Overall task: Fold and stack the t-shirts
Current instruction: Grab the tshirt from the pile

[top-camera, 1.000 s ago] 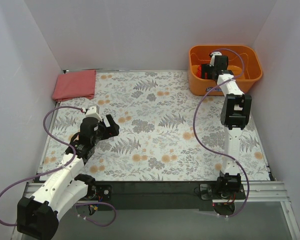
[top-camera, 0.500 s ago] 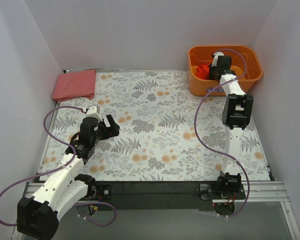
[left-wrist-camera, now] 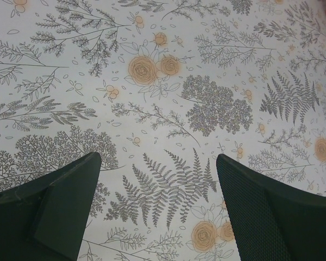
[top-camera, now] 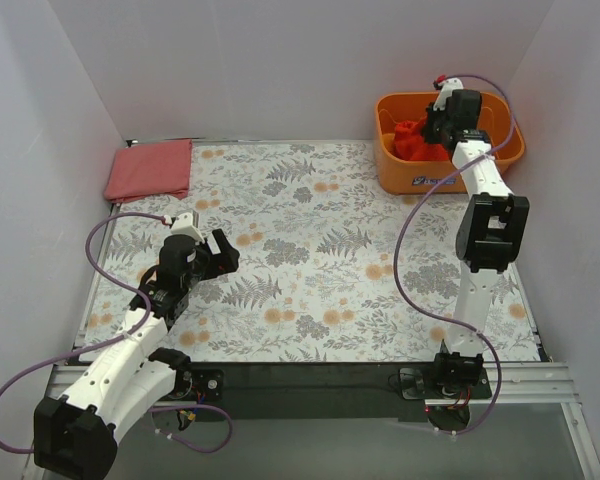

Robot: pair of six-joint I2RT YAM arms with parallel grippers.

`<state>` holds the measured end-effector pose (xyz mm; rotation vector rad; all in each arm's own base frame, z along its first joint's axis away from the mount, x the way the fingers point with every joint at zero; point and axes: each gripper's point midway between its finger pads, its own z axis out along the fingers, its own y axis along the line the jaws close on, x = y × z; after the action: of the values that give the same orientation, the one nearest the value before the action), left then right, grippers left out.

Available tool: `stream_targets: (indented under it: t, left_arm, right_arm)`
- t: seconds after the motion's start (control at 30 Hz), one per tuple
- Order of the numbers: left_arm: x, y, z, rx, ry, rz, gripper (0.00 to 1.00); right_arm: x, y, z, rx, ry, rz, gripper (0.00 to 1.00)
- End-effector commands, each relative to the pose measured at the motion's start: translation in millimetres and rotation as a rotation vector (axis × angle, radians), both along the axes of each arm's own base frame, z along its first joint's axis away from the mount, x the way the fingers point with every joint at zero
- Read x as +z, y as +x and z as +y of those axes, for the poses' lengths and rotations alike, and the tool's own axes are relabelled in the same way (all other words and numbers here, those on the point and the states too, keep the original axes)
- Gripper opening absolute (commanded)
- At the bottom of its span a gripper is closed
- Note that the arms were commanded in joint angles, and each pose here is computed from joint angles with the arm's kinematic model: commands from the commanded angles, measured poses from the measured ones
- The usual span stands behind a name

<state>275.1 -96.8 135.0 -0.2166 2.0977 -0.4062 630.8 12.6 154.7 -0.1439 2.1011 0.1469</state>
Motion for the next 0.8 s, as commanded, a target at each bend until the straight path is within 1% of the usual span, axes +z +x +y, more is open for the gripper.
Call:
stream_targets:
  t: [0.0,0.07,0.13,0.2,0.27,0.37,0.47,0.5,0.57,0.6,0.67,0.7,0.77]
  left_arm:
    - [14,2,-1,-0.011,-0.002,-0.049,0.87]
    - [15,2,-1,-0.009,-0.003,-0.053,0.87]
    - [17,2,-1,-0.011,-0.004,-0.061,0.87]
    - [17,1,-1,-0.011,-0.003,-0.063,0.87]
    - [19,1,0,-0.008,-0.004,-0.07,0.87]
    - [22,1,0,-0.008,-0.008,-0.082,0.87]
    - [26,2,0,-0.007,-0.01,-0.097,0.87]
    - [27,2,0,-0.006,-0.011,-0.102,0.87]
    - [31,1,1,-0.003,-0.013,-0.117,0.87]
    - [32,1,1,-0.003,-0.014,-0.12,0.87]
    - [35,0,2,-0.002,-0.017,-0.132,0.87]
    - [38,-1,2,-0.002,-0.02,-0.144,0.87]
    - [43,-1,3,0.001,-0.024,-0.16,0.87]
  right_arm:
    - [132,-2,13,0.046,0.036,-0.319,0.01]
    - [147,-5,14,0.049,0.04,-0.364,0.01]
    - [154,-14,14,0.047,0.042,-0.371,0.01]
    - [176,-19,17,0.062,0.05,-0.426,0.01]
    - [191,-25,20,0.077,0.056,-0.451,0.01]
    - [230,-41,27,0.117,0.062,-0.521,0.01]
    - [279,-66,38,0.177,0.074,-0.608,0.01]
    - [302,-82,43,0.204,0.077,-0.649,0.01]
    - [324,-100,49,0.233,0.077,-0.69,0.01]
    - [347,-121,55,0.263,0.096,-0.729,0.01]
    - [368,-143,65,0.307,0.127,-0.761,0.01]
    - [385,-165,74,0.359,0.141,-0.791,0.01]
    - [399,-189,85,0.414,0.184,-0.804,0.01]
